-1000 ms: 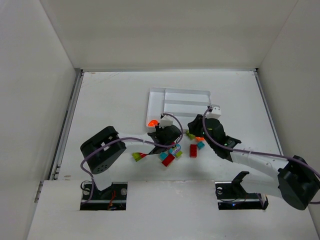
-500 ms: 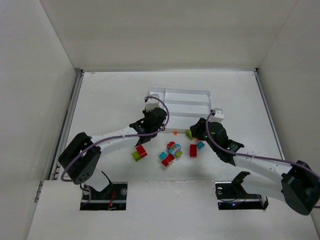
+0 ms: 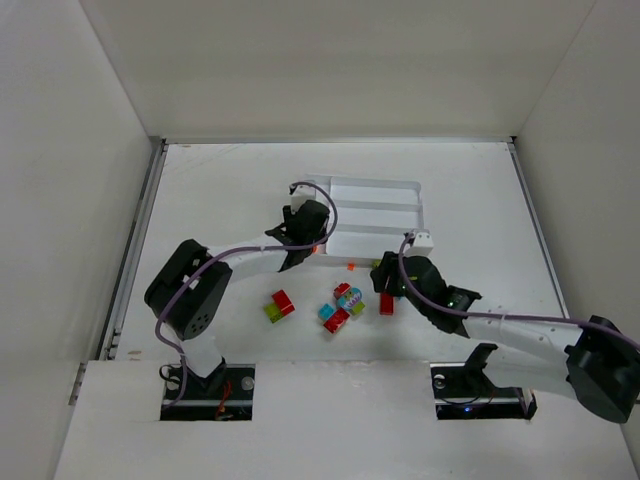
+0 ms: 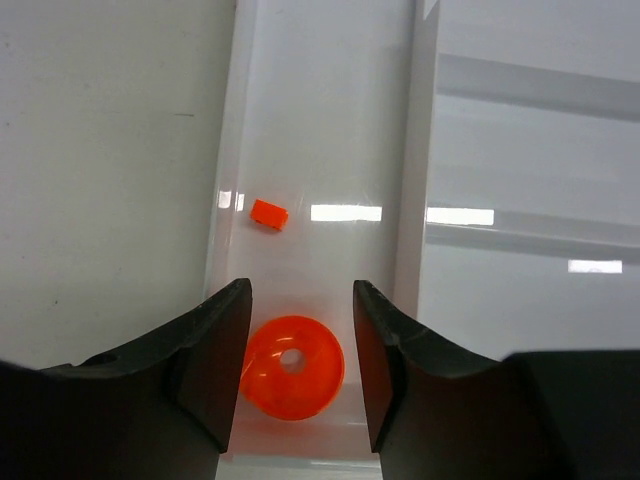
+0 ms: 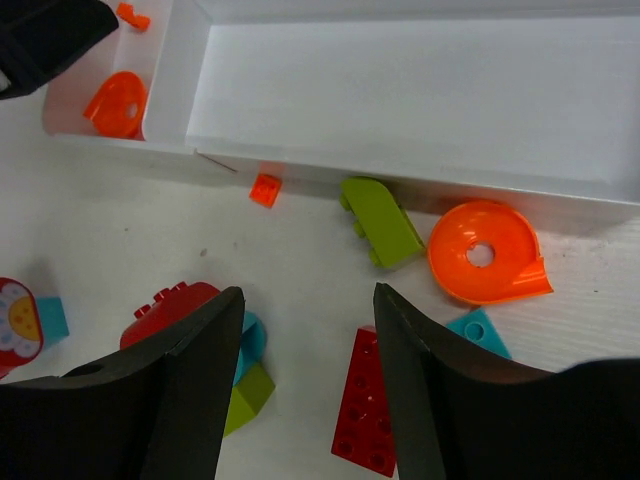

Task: Sort the legos into containers by color

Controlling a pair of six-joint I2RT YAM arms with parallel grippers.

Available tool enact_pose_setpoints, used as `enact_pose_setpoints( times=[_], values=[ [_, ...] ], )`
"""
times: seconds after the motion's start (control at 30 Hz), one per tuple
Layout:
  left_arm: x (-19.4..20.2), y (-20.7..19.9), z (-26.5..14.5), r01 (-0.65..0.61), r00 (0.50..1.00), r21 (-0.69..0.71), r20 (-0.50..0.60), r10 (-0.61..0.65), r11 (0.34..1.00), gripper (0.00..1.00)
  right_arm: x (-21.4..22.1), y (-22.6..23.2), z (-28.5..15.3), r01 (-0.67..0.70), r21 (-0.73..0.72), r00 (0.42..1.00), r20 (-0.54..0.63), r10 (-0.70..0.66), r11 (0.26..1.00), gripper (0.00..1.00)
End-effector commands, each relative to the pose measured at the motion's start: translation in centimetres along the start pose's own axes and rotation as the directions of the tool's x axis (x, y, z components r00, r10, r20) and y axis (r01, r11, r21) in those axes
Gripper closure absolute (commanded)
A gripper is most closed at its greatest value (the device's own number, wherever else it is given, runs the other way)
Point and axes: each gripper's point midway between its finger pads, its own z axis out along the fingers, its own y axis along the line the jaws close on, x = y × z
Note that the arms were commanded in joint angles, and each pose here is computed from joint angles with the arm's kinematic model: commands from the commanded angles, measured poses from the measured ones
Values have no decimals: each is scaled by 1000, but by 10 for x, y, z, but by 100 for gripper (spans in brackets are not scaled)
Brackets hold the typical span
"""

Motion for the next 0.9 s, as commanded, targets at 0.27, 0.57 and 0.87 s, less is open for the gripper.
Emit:
enact_pose_setpoints(
  times=[0.27, 0.57, 0.87],
  values=[
    [-28, -19, -45, 57, 995, 168, 76, -71, 984, 56, -14, -12, 23, 88, 142, 996, 3, -89, 986, 37],
    [-112, -33, -127, 261, 929, 423, 135, -345, 868, 26, -9, -30, 49, 163, 221, 986, -58, -154, 961, 42],
    [-208, -12, -235, 333, 767, 630, 252, -590, 702, 13, -4, -25, 64, 222, 213, 974, -98, -206, 952, 59]
  ],
)
